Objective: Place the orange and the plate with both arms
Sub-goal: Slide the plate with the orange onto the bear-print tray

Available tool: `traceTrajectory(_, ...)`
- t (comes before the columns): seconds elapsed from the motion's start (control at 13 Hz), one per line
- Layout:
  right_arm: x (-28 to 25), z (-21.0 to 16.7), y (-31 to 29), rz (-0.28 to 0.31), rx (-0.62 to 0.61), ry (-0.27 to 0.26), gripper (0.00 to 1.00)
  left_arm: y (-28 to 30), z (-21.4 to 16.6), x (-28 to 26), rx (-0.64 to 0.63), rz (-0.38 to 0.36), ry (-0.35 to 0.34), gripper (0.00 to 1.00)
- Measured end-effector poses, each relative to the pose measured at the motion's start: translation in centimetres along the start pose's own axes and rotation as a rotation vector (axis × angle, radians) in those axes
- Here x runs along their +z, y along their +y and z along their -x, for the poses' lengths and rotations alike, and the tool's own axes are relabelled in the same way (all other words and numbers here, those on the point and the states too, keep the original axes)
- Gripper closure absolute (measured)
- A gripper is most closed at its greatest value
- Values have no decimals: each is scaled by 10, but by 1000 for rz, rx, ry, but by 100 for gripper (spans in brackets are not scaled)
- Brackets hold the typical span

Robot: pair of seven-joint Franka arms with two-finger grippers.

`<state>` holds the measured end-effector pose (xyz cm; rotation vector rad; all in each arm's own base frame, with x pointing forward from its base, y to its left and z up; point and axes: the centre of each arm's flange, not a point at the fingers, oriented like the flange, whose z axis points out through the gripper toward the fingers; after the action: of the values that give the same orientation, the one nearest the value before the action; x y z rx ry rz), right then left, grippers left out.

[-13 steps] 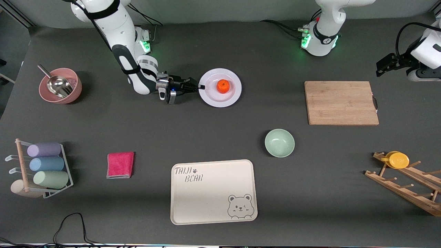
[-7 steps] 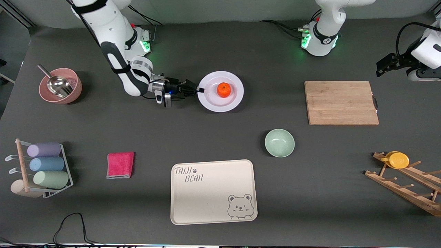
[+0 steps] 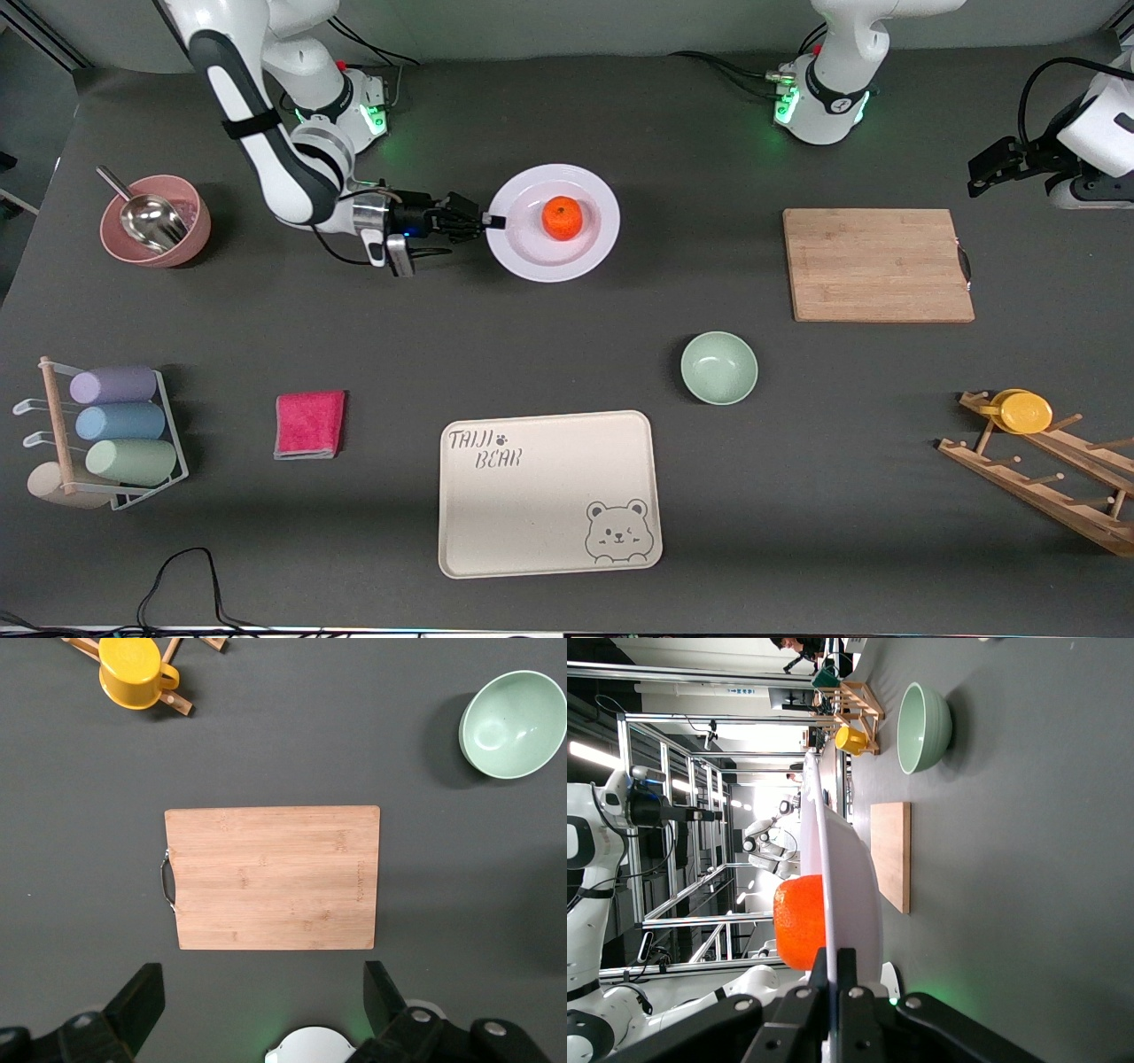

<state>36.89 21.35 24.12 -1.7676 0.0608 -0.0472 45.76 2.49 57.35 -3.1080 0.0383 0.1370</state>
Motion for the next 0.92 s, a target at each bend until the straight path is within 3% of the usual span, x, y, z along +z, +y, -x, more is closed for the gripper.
traceTrajectory(0.38,-19,-76,-31,77,-3,4,96,-2,0,0,-3,1,0,0)
traceTrajectory(0.92,3,-238,-20,79,25,60,96,-4,0,0,-7,3,0,0)
